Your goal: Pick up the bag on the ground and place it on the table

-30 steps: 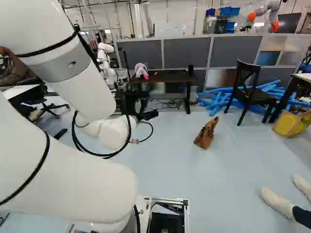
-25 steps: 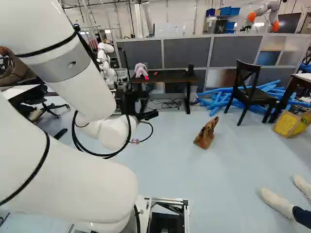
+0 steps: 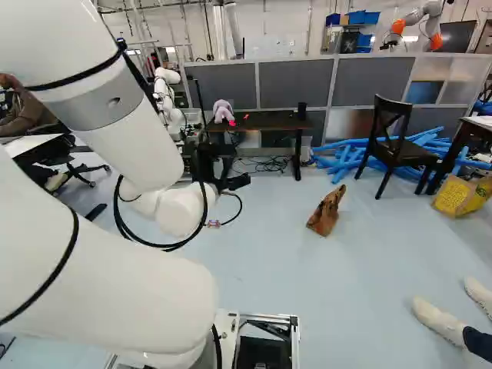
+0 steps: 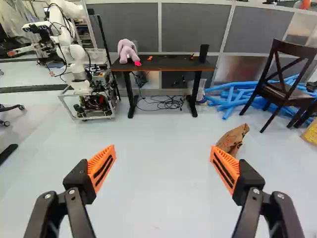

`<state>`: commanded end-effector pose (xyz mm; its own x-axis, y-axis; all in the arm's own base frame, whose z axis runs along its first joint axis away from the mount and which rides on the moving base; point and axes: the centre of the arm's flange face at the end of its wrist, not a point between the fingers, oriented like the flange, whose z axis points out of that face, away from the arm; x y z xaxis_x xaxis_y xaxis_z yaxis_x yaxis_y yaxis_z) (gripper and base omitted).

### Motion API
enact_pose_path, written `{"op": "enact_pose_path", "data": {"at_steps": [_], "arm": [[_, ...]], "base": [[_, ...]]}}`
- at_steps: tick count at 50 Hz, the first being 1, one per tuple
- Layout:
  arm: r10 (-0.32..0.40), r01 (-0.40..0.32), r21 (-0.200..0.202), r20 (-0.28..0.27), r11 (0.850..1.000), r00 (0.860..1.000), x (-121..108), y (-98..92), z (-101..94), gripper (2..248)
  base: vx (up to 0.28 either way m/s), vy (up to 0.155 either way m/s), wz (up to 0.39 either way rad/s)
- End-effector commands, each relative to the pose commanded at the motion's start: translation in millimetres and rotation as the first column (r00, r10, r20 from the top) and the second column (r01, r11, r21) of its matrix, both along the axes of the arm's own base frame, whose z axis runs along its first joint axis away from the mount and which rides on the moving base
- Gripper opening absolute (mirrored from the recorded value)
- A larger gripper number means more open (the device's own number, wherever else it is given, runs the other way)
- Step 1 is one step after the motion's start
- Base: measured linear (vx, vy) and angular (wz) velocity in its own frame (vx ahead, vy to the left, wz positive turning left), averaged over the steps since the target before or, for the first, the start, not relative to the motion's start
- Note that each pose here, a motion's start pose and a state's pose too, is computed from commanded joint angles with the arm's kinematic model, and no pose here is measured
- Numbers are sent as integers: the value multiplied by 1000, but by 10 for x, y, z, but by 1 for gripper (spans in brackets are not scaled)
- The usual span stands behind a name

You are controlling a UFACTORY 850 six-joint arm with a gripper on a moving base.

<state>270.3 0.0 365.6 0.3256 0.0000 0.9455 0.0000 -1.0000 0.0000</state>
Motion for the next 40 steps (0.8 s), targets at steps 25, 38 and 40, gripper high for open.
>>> {"op": "enact_pose_path", "data": {"at_steps": [25,38,40], "arm": [[0,0,0,0,1000,1000,0,0,0,247],[0,0,0,0,1000,1000,0,0,0,247],[0,0,0,0,1000,1000,0,0,0,247]], "base": [[4,-34,-11],[47,-71,-1],[42,-52,6]]}}
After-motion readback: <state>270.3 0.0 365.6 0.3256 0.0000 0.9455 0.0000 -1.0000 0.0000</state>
